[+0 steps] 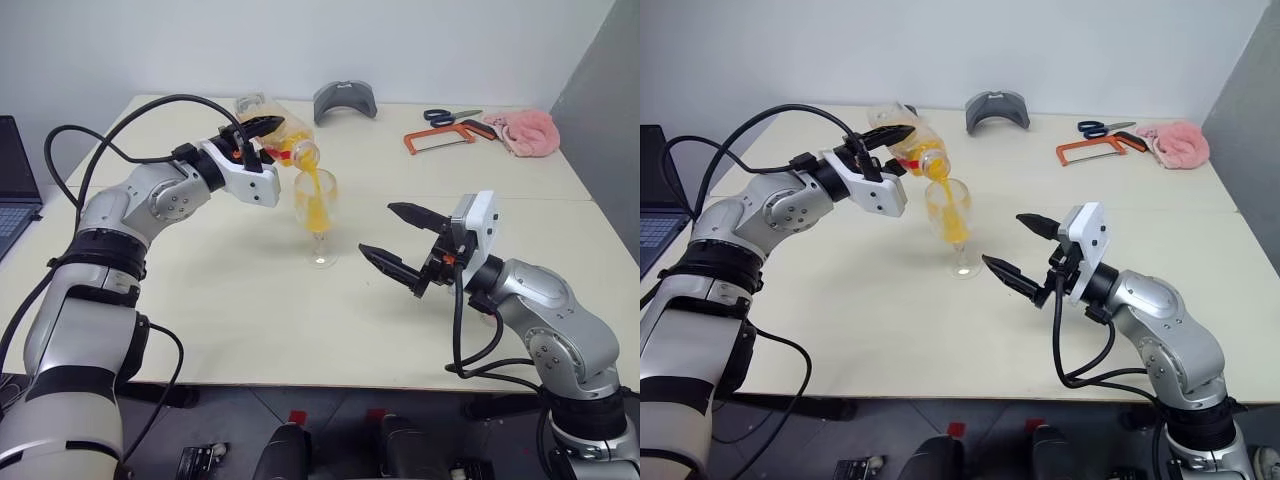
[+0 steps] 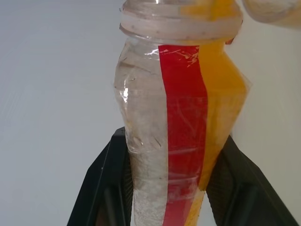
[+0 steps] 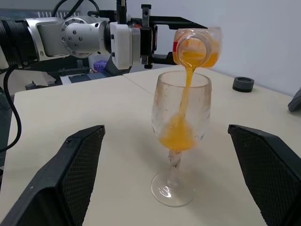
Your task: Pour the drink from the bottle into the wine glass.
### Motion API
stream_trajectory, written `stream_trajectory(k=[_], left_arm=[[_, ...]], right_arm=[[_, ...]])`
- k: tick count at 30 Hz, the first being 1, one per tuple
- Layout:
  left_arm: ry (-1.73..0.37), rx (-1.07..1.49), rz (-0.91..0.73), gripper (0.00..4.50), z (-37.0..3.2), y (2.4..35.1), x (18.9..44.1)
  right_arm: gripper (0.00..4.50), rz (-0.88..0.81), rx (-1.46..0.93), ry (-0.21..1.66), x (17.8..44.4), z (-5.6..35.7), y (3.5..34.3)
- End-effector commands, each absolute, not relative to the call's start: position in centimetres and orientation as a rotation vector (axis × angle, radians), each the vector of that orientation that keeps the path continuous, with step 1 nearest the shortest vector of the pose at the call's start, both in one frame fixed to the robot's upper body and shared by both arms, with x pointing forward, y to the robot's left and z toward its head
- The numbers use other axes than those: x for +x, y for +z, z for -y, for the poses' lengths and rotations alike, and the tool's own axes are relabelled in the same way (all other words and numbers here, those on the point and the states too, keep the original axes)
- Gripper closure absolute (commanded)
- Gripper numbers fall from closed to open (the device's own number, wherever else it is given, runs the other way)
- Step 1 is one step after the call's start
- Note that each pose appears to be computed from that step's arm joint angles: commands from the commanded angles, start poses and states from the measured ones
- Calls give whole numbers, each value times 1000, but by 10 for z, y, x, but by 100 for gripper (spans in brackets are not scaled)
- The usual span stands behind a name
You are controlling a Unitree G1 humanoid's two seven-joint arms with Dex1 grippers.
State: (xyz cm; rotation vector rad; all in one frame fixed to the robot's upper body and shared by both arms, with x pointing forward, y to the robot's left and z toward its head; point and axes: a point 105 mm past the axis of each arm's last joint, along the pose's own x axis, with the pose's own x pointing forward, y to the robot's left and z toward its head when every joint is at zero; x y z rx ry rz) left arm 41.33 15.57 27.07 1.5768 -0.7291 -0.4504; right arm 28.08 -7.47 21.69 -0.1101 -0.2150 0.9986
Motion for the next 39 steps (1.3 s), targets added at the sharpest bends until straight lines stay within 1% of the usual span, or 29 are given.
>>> stream_trajectory(k=[1, 39], left_arm=[[-390, 1586, 803, 283, -157, 298, 409], [-376, 1609, 797, 283, -163, 300, 409]], right_arm=[[0, 263, -115, 1024, 273, 72, 227], [0, 265, -108, 1034, 273, 70, 226]])
